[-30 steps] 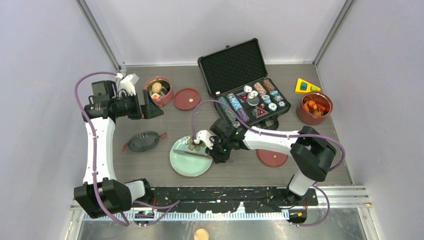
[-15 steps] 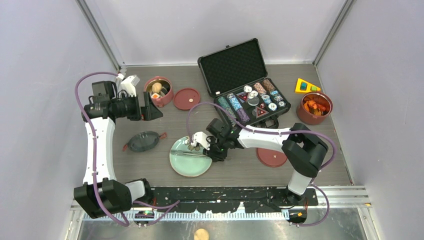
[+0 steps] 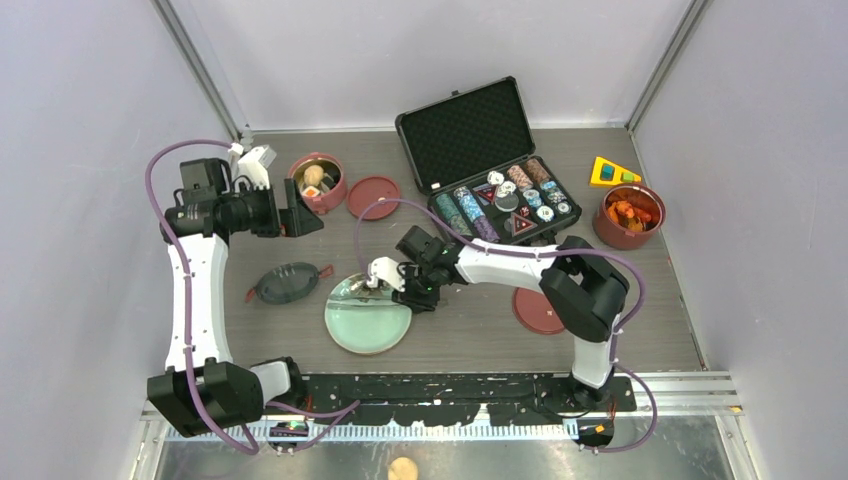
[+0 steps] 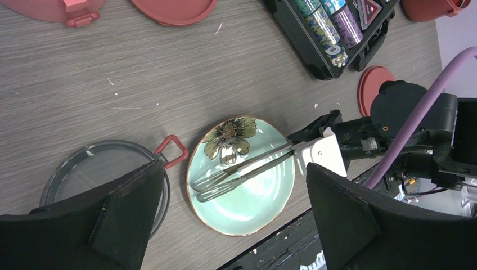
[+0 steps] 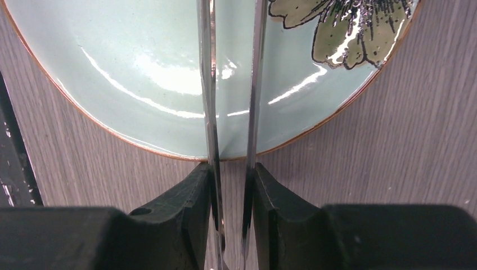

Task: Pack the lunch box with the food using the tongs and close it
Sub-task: Move the plate to the center of the board.

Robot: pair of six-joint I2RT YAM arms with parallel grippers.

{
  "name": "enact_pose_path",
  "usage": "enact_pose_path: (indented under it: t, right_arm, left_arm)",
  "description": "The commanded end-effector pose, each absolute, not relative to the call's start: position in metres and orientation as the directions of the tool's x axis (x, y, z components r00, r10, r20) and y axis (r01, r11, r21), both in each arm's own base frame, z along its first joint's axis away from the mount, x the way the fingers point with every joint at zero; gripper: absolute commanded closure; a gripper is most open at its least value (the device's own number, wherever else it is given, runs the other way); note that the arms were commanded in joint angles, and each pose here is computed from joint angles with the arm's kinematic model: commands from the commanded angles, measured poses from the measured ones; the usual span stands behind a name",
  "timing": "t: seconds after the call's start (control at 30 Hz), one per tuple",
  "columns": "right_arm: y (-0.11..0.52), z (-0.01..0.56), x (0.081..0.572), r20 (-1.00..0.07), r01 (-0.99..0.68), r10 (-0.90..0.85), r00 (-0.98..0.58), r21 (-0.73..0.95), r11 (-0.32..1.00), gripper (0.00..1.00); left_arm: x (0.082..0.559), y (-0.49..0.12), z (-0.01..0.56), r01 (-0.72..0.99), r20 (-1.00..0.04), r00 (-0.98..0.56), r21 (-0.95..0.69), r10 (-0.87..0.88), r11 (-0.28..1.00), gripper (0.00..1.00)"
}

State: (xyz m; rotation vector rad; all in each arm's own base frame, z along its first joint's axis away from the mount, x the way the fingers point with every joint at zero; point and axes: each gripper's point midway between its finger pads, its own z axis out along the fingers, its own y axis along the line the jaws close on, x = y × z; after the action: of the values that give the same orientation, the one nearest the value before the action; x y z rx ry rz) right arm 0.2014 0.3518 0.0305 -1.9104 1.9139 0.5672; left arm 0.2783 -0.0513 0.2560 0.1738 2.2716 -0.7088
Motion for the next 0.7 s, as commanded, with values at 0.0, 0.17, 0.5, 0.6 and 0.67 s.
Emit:
enact_pose_path:
  t: [0.0,0.17,0.5,0.6,0.67]
  right_arm:
    - [0.377,0.036,0.202,-0.558,-0.998,-0.828,0.051,0.001,-0.062,0.64]
    - [0.404,0.037,0.198,-0.573,-0.997,-0.818,0.053,0.013,-0.074,0.63]
    - [0.455,0.043,0.194,-0.613,-0.997,-0.79,0.037,0.029,-0.069,0.62]
    - [0.466,0.047,0.195,-0.619,-0.997,-0.785,0.032,0.033,-0.067,0.62]
    - [0.47,0.049,0.197,-0.622,-0.998,-0.782,0.026,0.033,-0.06,0.59]
  left_arm:
    - [0.289,-0.047,0.275,0.341,-0.741,-0.666,-0.402,-0.083,0.85,0.0]
    - [0.293,-0.044,0.277,0.335,-0.739,-0.667,-0.406,-0.091,0.85,0.0]
    - [0.298,-0.043,0.278,0.337,-0.741,-0.666,-0.408,-0.092,0.848,0.0]
    - [0.299,-0.042,0.278,0.337,-0.74,-0.666,-0.408,-0.091,0.848,0.0]
    - [0.299,-0.043,0.278,0.34,-0.74,-0.667,-0.408,-0.088,0.847,0.0]
